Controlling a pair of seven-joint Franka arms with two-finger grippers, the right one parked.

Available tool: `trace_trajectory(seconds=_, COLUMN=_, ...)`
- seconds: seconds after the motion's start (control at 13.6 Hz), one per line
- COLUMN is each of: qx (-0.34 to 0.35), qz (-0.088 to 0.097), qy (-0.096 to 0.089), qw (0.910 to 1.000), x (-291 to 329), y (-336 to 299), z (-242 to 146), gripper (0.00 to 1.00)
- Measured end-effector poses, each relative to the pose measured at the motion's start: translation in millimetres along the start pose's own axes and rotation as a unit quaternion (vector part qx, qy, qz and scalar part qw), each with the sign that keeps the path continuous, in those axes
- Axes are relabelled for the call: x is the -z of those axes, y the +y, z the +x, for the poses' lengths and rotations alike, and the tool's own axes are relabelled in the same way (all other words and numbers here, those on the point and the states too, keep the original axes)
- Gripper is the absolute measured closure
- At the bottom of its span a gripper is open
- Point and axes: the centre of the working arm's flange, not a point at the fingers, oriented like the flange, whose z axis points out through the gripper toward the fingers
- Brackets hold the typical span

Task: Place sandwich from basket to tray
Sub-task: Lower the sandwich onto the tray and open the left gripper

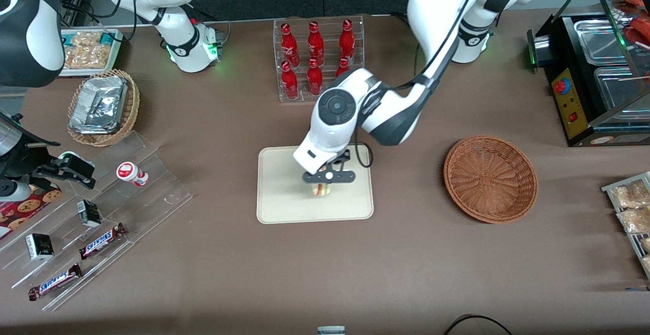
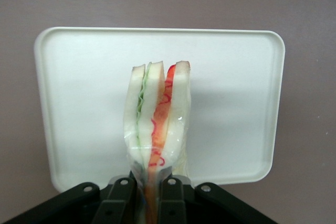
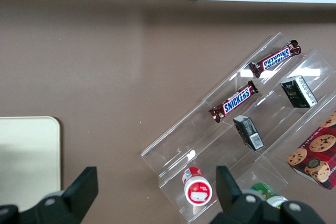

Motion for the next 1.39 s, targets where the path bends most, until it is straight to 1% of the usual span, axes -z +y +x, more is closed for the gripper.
trace_trajectory(seconds=0.15, qx=-0.01, qz=-0.003, qy=0.004, qw=0.9999, x=-27.8, y=9.6, z=-2.7, gripper=0.84)
trace_trajectory(seconds=0.37, qx=-0.037, qz=0.016, qy=0.017, qw=0.9991, x=-72.7, y=20.4, z=-12.5, gripper=0.85)
trace_trajectory(seconds=0.51, qx=-0.052, qz=0.03, qy=0.022, qw=0.9979, x=-93.2, y=24.3, z=-18.8, gripper=0.86)
trace_trajectory(seconds=0.59, qx=-0.057, qz=0.036, qy=0.024, qw=0.9975, x=-98.5, y=25.1, z=-20.3, gripper=0.86)
trace_trajectory(seconds=0.73, qx=-0.06, qz=0.04, qy=0.024, qw=0.9971, x=-104.1, y=25.5, z=-21.3, gripper=0.86)
trace_trajectory(seconds=0.81, qx=-0.061, qz=0.041, qy=0.025, qw=0.997, x=-106.5, y=25.2, z=-21.3, gripper=0.8)
trace_trajectory(seconds=0.95, qx=-0.064, qz=0.043, qy=0.031, qw=0.9966, x=-108.8, y=24.9, z=-20.3, gripper=0.61)
trace_trajectory(seconds=1.03, qx=-0.062, qz=0.043, qy=0.033, qw=0.9966, x=-108.0, y=25.2, z=-19.7, gripper=0.5)
trace_trajectory(seconds=1.1, qx=-0.059, qz=0.041, qy=0.037, qw=0.9967, x=-105.4, y=26.1, z=-18.6, gripper=0.41)
trace_trajectory(seconds=1.17, qx=-0.057, qz=0.038, qy=0.04, qw=0.9968, x=-99.6, y=27.4, z=-16.2, gripper=0.27)
trace_trajectory(seconds=1.25, qx=-0.054, qz=0.036, qy=0.044, qw=0.9969, x=-87.3, y=28.0, z=-11.9, gripper=0.19)
trace_trajectory(seconds=1.32, qx=-0.046, qz=0.034, qy=0.045, qw=0.9974, x=-67.2, y=26.3, z=-6.0, gripper=0.07)
trace_trajectory(seconds=1.39, qx=-0.032, qz=0.029, qy=0.042, qw=0.9982, x=-38.7, y=20.4, z=2.8, gripper=0.0)
